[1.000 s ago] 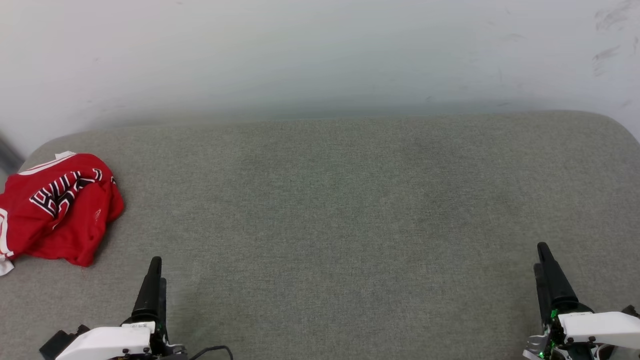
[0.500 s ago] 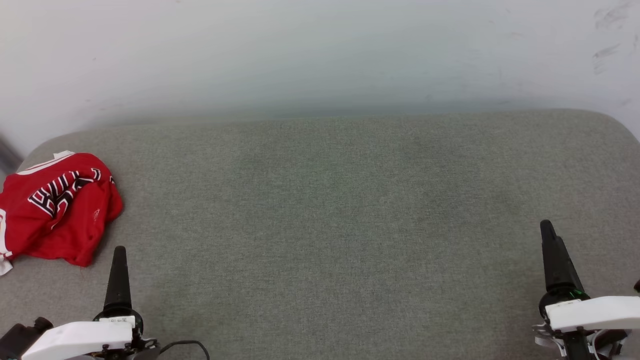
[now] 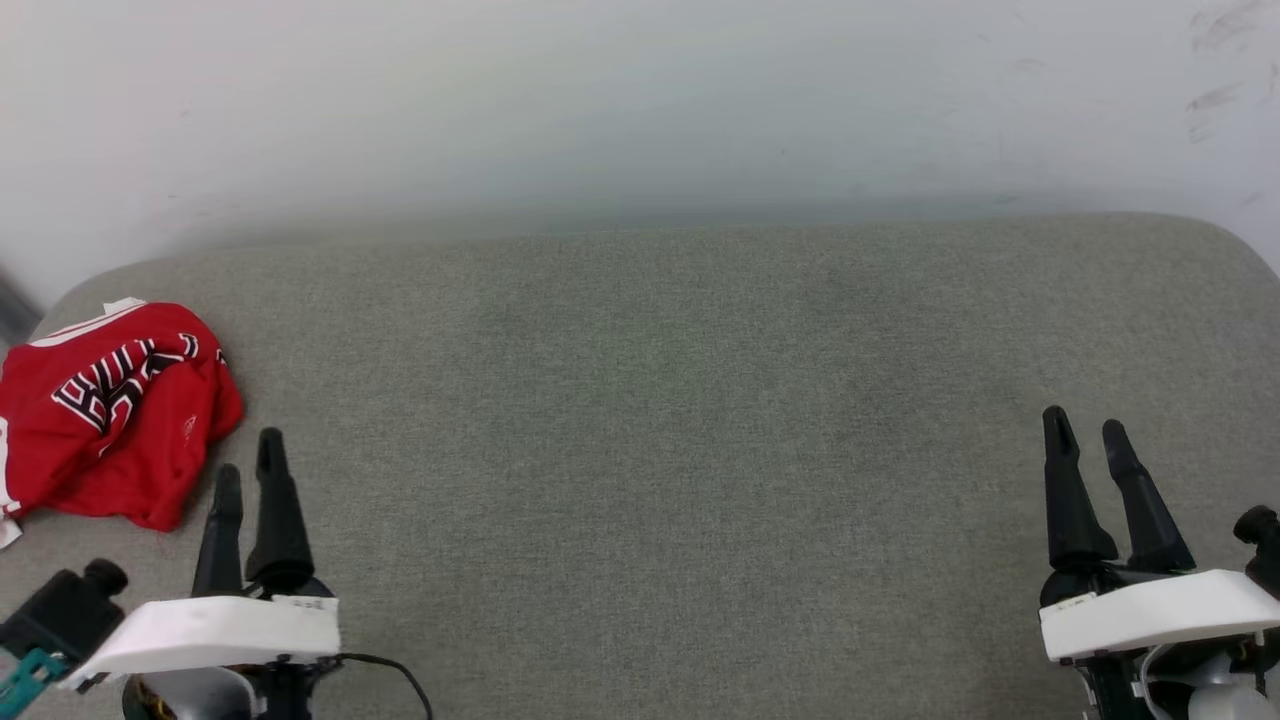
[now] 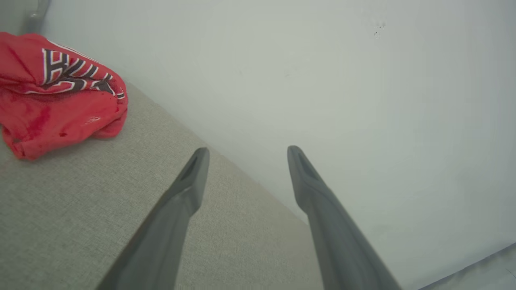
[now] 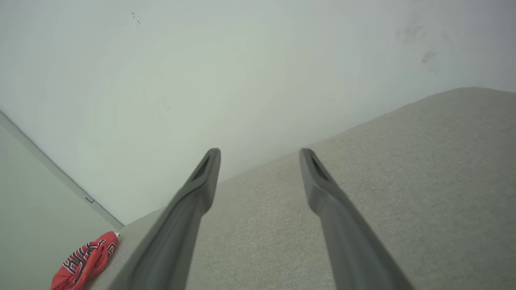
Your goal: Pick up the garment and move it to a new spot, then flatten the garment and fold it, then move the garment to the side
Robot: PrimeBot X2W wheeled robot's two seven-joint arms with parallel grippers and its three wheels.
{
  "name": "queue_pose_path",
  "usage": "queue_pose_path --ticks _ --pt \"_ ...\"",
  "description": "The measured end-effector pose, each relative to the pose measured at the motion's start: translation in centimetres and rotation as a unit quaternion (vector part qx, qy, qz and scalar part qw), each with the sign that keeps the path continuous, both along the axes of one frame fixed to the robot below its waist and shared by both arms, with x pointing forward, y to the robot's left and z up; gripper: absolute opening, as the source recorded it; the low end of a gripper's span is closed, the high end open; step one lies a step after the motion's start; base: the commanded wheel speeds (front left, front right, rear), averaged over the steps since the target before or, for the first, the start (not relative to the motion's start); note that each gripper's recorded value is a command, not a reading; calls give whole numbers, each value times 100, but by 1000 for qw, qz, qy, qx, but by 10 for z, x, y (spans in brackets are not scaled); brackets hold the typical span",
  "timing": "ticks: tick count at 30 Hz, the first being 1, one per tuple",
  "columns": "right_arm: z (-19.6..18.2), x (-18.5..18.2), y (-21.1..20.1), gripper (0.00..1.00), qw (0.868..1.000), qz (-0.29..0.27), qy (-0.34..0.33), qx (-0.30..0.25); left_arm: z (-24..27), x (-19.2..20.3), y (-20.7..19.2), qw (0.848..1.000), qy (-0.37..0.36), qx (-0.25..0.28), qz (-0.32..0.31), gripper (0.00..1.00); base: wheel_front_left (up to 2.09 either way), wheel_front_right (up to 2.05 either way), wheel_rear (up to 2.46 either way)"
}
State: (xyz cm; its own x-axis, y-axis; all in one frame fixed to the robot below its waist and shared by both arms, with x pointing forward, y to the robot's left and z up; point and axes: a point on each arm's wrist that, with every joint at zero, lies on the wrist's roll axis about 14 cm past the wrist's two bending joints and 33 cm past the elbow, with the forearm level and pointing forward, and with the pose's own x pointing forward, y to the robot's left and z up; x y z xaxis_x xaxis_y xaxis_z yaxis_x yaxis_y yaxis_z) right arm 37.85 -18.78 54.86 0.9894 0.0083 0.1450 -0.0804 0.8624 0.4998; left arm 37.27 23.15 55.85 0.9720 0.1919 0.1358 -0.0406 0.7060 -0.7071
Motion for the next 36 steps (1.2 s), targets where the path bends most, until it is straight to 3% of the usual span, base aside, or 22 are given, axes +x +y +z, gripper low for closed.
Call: queue_pose_path --ticks 9,17,26,36 --pt "10 0 13 100 995 9 -21 -97 12 1 -49 991 -1 128 -35 100 0 0 0" --pt "8 -2 19 100 987 11 -25 -158 9 -2 -77 972 7 227 -58 100 0 0 0" --pt "1 -5 23 100 975 14 -22 -221 -18 -5 -86 955 52 287 -57 100 0 0 0" --pt "1 -7 26 100 963 14 -30 -267 -20 -7 -98 932 41 354 -56 100 0 0 0"
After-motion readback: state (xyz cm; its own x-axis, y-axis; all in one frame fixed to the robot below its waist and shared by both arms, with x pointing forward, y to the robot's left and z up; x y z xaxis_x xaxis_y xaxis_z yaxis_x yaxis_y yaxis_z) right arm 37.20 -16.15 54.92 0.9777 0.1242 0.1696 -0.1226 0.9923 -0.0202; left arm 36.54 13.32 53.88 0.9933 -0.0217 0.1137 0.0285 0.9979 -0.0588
